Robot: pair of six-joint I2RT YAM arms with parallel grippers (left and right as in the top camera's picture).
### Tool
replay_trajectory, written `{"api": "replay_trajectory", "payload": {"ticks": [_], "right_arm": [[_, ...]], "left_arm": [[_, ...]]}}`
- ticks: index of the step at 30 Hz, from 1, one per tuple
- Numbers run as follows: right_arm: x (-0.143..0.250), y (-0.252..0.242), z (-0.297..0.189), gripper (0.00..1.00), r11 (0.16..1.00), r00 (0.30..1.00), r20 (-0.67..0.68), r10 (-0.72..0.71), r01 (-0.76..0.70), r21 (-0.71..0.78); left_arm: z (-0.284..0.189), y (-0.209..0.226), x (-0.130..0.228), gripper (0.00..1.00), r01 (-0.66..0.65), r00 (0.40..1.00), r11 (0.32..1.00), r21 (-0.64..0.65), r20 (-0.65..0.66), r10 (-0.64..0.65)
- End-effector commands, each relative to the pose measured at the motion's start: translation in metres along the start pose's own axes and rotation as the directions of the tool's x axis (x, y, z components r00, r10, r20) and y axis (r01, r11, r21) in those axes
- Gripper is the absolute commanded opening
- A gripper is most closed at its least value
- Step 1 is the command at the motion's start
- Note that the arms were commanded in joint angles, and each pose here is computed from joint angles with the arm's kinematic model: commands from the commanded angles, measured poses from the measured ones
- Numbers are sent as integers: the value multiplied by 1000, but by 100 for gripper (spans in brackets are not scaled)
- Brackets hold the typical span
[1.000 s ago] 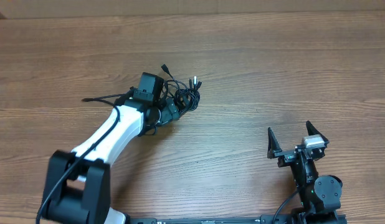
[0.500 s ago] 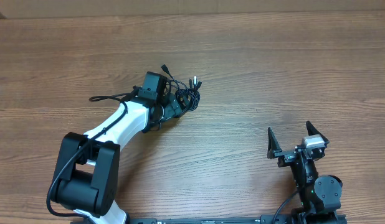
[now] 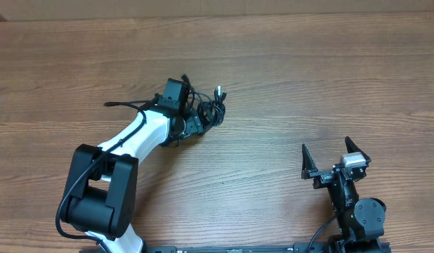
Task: Untangle cables
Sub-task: 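Close the left gripper on the cable bundle and lift it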
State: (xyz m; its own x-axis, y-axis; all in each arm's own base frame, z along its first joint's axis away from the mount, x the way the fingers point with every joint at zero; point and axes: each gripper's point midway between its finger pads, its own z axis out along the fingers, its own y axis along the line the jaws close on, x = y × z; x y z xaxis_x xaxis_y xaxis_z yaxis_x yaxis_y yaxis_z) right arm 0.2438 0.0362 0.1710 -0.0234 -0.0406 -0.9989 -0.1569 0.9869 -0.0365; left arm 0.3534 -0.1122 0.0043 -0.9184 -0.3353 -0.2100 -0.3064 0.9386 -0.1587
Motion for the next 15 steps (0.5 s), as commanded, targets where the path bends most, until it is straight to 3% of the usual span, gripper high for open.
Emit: {"api": "replay_trajectory", "payload": {"ticks": [1, 4, 9, 15], "right_arm": [[1, -1, 0, 100, 1000, 1000, 5, 5, -5, 7], [1, -1, 0, 100, 1000, 1000, 5, 6, -6, 7], [1, -1, 0, 100, 1000, 1000, 5, 6, -6, 7], [2, -1, 0, 100, 1000, 1000, 5, 6, -6, 7]], "left_arm": [[20, 20, 36, 85, -173, 976, 983, -57, -143, 163], [18, 26, 44, 85, -208, 965, 976, -70, -180, 193], [16, 35, 48, 100, -217, 960, 970, -107, -202, 192], [19, 26, 38, 100, -213, 968, 974, -81, -156, 199]]}}
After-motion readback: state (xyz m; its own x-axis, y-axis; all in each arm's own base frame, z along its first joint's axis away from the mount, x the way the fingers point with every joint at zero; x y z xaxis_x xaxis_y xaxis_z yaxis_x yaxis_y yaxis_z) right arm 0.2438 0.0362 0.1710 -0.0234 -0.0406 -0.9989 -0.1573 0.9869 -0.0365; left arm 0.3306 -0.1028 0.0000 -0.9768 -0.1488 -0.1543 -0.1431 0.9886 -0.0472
